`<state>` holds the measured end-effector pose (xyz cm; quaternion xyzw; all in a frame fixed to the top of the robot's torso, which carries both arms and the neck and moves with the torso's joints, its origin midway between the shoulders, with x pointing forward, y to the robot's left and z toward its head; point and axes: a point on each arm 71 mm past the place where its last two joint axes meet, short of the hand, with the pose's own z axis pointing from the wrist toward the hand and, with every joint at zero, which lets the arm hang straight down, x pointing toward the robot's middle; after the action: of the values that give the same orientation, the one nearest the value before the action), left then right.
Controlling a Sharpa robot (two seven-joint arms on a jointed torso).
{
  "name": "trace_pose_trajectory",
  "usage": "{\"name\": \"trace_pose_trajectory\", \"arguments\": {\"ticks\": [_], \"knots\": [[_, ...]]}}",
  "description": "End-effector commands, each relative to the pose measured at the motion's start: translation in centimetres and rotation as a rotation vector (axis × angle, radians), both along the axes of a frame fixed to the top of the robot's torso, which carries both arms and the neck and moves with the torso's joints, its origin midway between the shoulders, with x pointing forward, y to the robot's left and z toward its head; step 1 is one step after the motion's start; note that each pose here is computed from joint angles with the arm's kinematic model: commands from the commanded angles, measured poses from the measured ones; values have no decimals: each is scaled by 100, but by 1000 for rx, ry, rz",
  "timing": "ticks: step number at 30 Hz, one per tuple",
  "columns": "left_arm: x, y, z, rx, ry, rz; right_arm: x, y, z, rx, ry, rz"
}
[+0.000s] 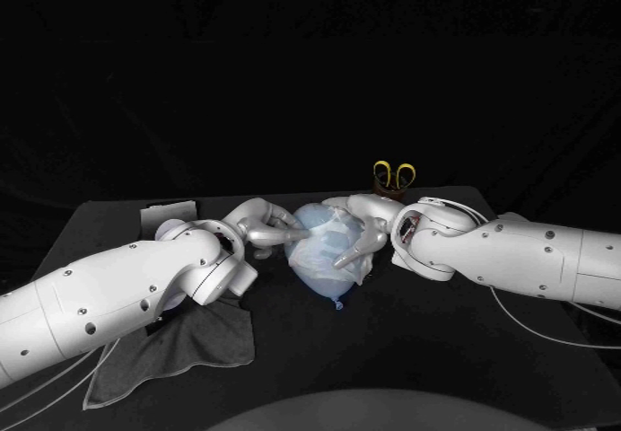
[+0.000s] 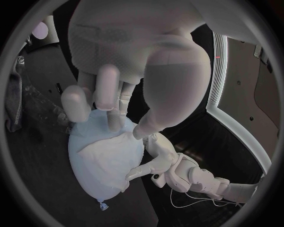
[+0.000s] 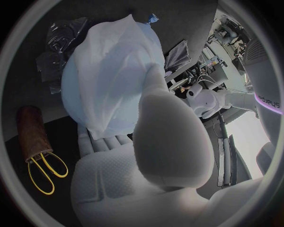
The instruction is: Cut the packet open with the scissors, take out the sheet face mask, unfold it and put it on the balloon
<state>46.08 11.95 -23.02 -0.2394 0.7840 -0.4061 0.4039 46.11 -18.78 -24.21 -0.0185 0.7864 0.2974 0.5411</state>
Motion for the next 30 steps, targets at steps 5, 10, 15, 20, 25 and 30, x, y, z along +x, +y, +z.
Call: {"name": "trace_pose_trajectory", "arguments": {"ticks": [5, 10, 15, 20, 25, 30], "knots": [[-36, -68, -18, 38, 10, -83, -62, 20, -123, -43, 60, 23], [-45, -76, -17, 36, 13, -97, -63, 18, -125, -44, 61, 22], [-50, -77, -13, 28, 12, -103, -63, 13, -128, -45, 62, 21], [-46, -80, -17, 28, 14, -103, -65, 13, -128, -46, 63, 21], [-25, -83, -30, 33, 18, -96, -67, 15, -128, -46, 63, 22], [3, -93, -49, 39, 23, -89, -69, 17, -128, -46, 63, 22]]}}
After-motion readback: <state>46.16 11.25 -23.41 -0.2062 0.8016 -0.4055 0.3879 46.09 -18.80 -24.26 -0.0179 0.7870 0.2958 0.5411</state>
